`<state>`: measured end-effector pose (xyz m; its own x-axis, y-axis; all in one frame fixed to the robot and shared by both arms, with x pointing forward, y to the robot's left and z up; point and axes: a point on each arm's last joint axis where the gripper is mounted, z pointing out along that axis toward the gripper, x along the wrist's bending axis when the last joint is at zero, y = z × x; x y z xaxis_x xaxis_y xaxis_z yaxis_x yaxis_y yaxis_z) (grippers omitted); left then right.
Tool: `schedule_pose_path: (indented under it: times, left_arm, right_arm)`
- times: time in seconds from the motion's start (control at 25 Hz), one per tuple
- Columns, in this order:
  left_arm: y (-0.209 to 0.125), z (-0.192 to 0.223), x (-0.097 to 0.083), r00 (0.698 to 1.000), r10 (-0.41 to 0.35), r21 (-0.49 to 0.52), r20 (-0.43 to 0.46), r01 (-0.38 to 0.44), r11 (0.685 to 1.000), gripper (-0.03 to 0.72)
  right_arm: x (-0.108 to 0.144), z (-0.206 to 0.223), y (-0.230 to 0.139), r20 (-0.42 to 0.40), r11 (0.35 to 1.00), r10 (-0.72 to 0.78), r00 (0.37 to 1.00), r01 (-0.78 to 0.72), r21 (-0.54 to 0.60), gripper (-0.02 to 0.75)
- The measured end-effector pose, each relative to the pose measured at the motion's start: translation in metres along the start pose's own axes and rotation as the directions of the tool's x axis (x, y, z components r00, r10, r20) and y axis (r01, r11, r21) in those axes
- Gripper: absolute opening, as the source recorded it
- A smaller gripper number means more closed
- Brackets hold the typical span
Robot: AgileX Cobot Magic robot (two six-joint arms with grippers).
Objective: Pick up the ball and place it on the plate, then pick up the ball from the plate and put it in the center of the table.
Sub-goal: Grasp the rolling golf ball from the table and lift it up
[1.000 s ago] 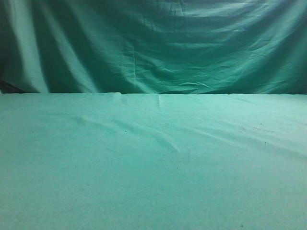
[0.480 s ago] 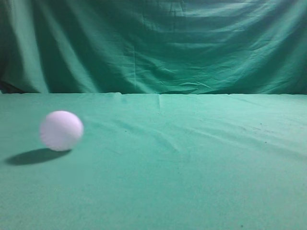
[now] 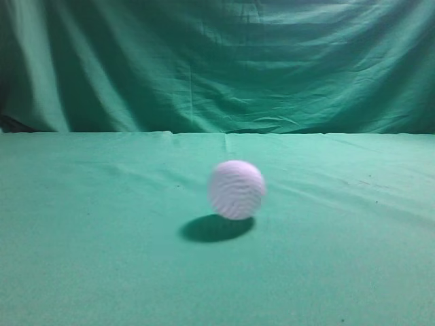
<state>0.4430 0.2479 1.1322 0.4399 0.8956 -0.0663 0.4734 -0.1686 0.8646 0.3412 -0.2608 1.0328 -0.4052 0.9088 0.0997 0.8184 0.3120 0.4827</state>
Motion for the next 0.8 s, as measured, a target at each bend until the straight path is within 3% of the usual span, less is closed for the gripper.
schedule_pose_path:
  times: [0.44, 0.8]
  left_arm:
    - [-0.086, -0.056, -0.027, 0.993, 0.109, -0.123, -0.051, -0.114, 0.986, 0.000]
    - [-0.114, -0.066, -0.029, 0.976, 0.180, -0.143, -0.118, -0.196, 0.970, 0.000]
  right_arm:
    - [0.003, 0.004, 0.000, 0.016, 0.995, -0.088, 0.996, 0.087, 0.052, 0.000]
    - [0.010, 0.012, 0.028, -0.025, 0.984, -0.127, 0.992, 0.129, 0.121, 0.000]
